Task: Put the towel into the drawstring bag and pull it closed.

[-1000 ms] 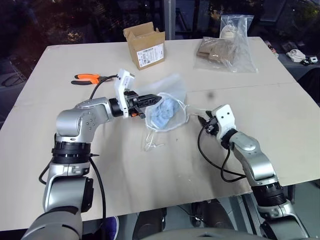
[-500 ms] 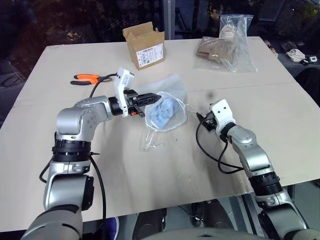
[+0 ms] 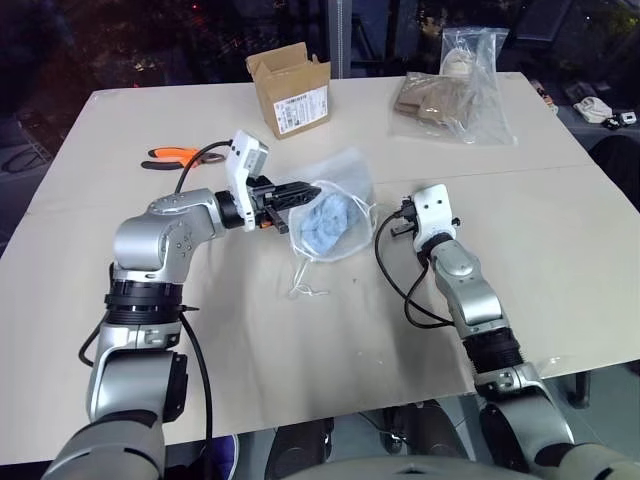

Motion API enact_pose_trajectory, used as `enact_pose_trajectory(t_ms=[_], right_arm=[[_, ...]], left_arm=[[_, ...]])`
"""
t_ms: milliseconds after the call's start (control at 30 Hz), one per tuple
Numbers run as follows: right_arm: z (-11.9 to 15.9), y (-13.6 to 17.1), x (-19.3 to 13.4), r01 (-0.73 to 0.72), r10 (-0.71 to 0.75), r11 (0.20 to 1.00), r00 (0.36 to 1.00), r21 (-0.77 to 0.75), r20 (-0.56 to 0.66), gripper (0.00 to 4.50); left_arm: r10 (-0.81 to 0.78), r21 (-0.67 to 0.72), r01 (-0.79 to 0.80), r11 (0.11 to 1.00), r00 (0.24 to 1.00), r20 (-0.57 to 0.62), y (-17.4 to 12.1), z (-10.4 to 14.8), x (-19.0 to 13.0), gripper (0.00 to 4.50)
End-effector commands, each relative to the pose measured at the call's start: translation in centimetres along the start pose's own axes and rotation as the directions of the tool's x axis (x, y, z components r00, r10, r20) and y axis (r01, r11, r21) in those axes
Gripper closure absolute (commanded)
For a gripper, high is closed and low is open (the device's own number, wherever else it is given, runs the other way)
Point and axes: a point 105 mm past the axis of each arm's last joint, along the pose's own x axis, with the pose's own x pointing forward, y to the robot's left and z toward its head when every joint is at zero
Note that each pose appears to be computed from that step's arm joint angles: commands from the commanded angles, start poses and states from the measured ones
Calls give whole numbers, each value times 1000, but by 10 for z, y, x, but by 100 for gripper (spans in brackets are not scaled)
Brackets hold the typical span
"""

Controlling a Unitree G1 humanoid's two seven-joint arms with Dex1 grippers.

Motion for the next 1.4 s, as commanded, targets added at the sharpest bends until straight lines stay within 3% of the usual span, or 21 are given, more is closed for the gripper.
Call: enact_pose_trajectory(t_ms=[33,67,200,267,333,533,800,900,933,967,1000,1033,1167,1233,1333,1400], right_arm=[[23,-13,-12,35,-36,999,998,31,59,450],[24,-13,-15,31,-33,999,998,45,56,450],[24,-9,-20,14,-17,995,999,98,34,450],[25,-7,-21,13,-16,993,1000,114,26,450],[26,-5,-20,7,-10,993,1000,118,22,450],[26,-5,-22,0,-2,994,1000,109,12,450],[28,-9,-26,18,-20,994,1000,106,12,450],[32,-11,-26,32,-35,994,999,105,29,450],[34,-13,-27,38,-42,994,998,104,37,450],[36,-15,-27,46,-51,994,998,102,46,450],[39,-18,-28,56,-62,994,996,97,57,450],[43,-22,-29,68,-75,994,994,90,76,450],[82,-37,-35,103,-110,994,972,45,209,450],[110,-39,-41,85,-73,996,954,-29,292,450],[189,-50,-59,75,24,979,878,-188,477,450],[206,-59,-62,109,26,964,867,-241,498,450]], left_arm=[[26,18,-27,999,998,65,-1,23,-37,242],[-1,-28,2,1000,1000,19,-7,10,-56,201],[-25,-141,2,990,986,-162,-31,-48,-105,201],[-8,-107,-20,994,968,-250,-39,-79,-110,201],[59,-48,-73,996,968,-244,-35,-94,-101,201],[211,80,-201,976,967,-142,-29,-105,-60,201],[429,259,-383,887,891,-151,-7,-130,-30,201],[458,238,-423,874,882,-115,0,-133,-22,285],[484,230,-456,860,871,-85,5,-130,-21,338],[525,232,-503,833,850,-44,12,-124,-23,349],[576,239,-560,793,817,3,20,-116,-27,410],[620,248,-613,751,782,54,28,-107,-33,443],[703,311,-766,563,641,308,49,-47,-62,443],[687,349,-818,458,574,446,54,-5,-78,443],[594,355,-889,290,458,661,61,96,-103,443],[579,350,-898,268,440,687,66,121,-106,443]])
